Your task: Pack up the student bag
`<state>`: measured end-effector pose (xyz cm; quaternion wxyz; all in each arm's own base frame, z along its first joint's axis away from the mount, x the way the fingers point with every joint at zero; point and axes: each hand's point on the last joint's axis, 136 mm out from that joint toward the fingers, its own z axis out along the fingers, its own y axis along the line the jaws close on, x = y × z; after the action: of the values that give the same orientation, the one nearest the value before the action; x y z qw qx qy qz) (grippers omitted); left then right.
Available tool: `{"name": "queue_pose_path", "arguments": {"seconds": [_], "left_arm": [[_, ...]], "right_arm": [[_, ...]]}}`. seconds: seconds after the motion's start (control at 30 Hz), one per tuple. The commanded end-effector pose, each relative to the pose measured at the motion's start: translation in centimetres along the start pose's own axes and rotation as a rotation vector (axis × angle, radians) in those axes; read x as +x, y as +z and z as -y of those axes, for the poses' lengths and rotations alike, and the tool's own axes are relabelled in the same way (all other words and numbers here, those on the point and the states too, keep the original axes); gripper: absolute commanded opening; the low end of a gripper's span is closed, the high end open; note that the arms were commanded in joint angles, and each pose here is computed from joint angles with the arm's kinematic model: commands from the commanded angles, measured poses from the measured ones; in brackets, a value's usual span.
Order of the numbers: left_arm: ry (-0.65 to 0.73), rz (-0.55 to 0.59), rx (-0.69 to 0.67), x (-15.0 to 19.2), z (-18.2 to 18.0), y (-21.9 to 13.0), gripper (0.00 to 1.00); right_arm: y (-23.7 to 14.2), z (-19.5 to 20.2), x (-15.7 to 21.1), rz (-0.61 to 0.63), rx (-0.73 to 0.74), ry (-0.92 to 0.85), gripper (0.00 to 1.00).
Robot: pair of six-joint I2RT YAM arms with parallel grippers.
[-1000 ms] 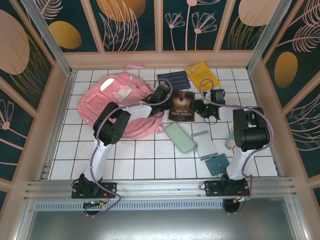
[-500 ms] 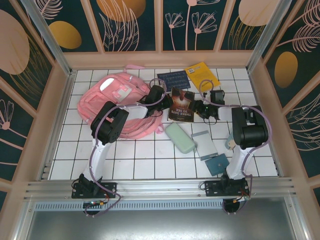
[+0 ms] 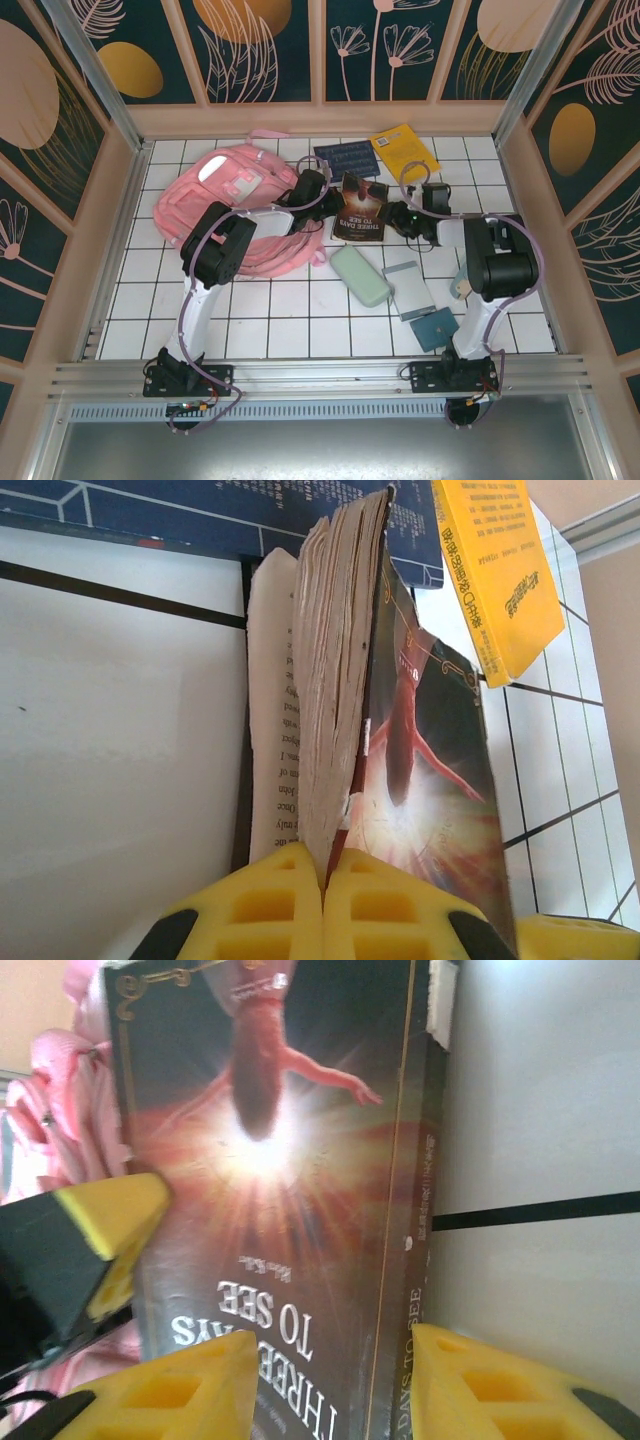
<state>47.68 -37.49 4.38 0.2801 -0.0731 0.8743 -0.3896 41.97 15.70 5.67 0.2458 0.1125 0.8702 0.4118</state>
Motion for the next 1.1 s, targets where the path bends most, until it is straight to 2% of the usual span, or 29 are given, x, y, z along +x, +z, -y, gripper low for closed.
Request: {"name": "queue_pose_path", "arguments": {"seconds": [0.0,0.1,0.4,0.57,0.67,0.73,0.8,0.93,1.0,1.07], "left_arm": [[0.006,-0.236,0.125,8.1,2.6,2.0,0.0],[0.005,-0.241,0.123,8.2,2.5,2.0,0.0],[0.005,-0.242,0.125,8.2,2.6,1.8,0.0],[0.007,-0.24,0.121,8.2,2.6,1.8,0.0],[0.003,-0.242,0.124,8.2,2.5,1.9,0.0],[0.002,-0.242,0.126,8.2,2.6,1.9,0.0],[0.004,-0.239,0.128,8.1,2.8,1.8,0.0],[0.019,-0.236,0.119,8.0,2.8,1.6,0.0],[0.032,-0.228,0.111,7.7,2.9,1.4,0.01],[0.051,-0.215,0.105,7.2,3.2,1.0,0.1]], "right_arm": [[-1.3,-10.7,2.8,-0.138,-0.396,-0.181,0.42],[-0.7,-9.9,2.9,-0.14,-0.367,-0.168,0.42],[2.8,-6.0,4.0,-0.182,-0.138,-0.137,0.42],[2.5,-4.7,3.8,-0.142,0.0,-0.143,0.42],[2.2,-4.6,3.7,-0.129,0.023,-0.157,0.42],[2.3,-4.4,3.8,-0.129,0.03,-0.157,0.38],[2.4,-4.3,3.7,-0.125,0.037,-0.156,0.29],[2.3,-4.4,3.3,-0.106,0.04,-0.153,0.18],[2.1,-4.4,3.1,-0.093,0.048,-0.149,0.07],[1.6,-4.6,2.8,-0.074,0.045,-0.154,0.0]]}}
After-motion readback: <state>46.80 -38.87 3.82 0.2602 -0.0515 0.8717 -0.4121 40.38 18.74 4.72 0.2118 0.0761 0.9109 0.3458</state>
